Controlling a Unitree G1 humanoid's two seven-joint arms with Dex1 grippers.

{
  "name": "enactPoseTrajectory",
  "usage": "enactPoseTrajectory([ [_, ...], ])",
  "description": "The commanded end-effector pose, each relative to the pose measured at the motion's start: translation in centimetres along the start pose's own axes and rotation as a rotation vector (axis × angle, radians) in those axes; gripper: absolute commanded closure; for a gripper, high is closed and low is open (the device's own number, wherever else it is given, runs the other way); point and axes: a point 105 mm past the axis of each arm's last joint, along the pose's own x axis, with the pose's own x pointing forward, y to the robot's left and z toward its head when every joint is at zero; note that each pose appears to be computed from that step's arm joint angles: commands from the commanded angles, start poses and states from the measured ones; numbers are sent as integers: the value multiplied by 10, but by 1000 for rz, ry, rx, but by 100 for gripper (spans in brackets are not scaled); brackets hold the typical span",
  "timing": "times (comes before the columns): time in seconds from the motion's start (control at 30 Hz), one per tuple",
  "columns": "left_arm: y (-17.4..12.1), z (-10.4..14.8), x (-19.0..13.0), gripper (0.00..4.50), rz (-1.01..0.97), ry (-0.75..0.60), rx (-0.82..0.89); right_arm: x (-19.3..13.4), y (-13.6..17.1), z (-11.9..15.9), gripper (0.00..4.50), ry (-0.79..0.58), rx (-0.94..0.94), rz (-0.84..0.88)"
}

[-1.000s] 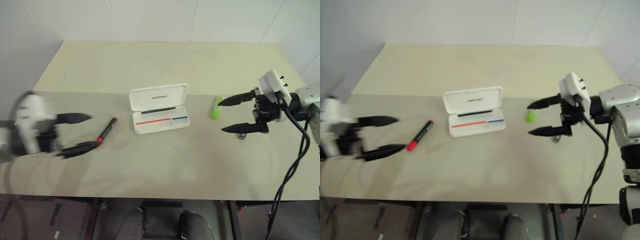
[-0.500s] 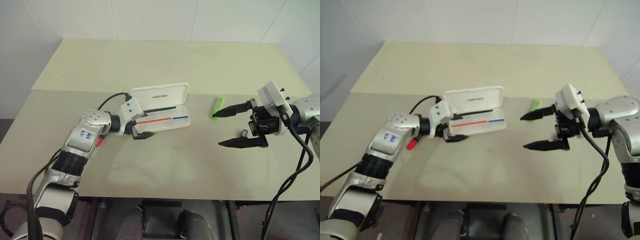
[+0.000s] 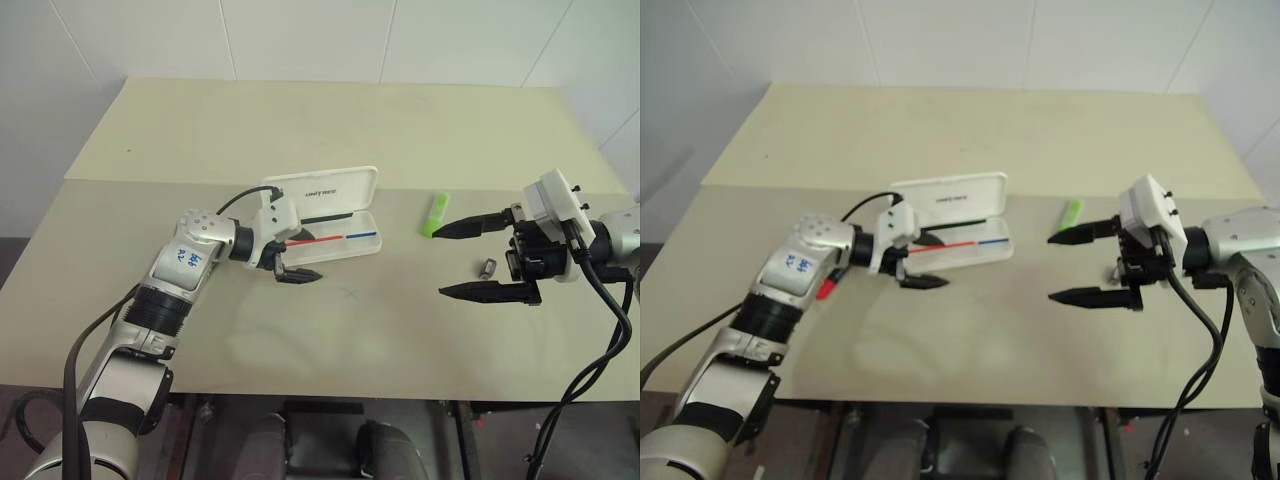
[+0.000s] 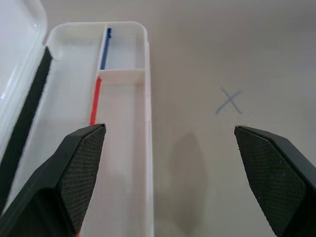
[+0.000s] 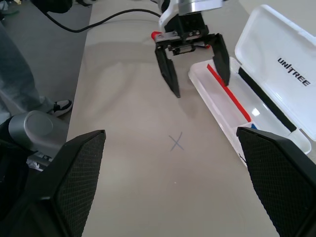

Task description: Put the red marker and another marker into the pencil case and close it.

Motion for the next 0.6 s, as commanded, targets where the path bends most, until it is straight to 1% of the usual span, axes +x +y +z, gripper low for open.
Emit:
enactPoseTrajectory([
  [0.03,-4,-5,2,4,-12,30,15,-7,3,12,0,-7,-45,-22],
  [0.17,2,-25,7,4,39,134,29,-7,3,13,0,-6,-46,-27],
  [0.23,7,-27,9,4,67,135,11,-7,2,13,0,-6,-48,-29],
  [0.27,8,-26,11,43,64,131,3,-6,2,13,0,-5,-49,-30],
  [0.3,8,-26,12,61,62,129,1,-6,2,13,0,-4,-49,-32],
  [0.4,7,-26,14,150,59,131,8,-6,2,13,0,-3,-50,-33],
  [0.43,6,-25,14,189,53,126,12,-6,1,13,0,-3,-50,-34],
  [0.6,10,-25,10,352,76,129,-4,-6,0,13,0,-4,-53,-35],
])
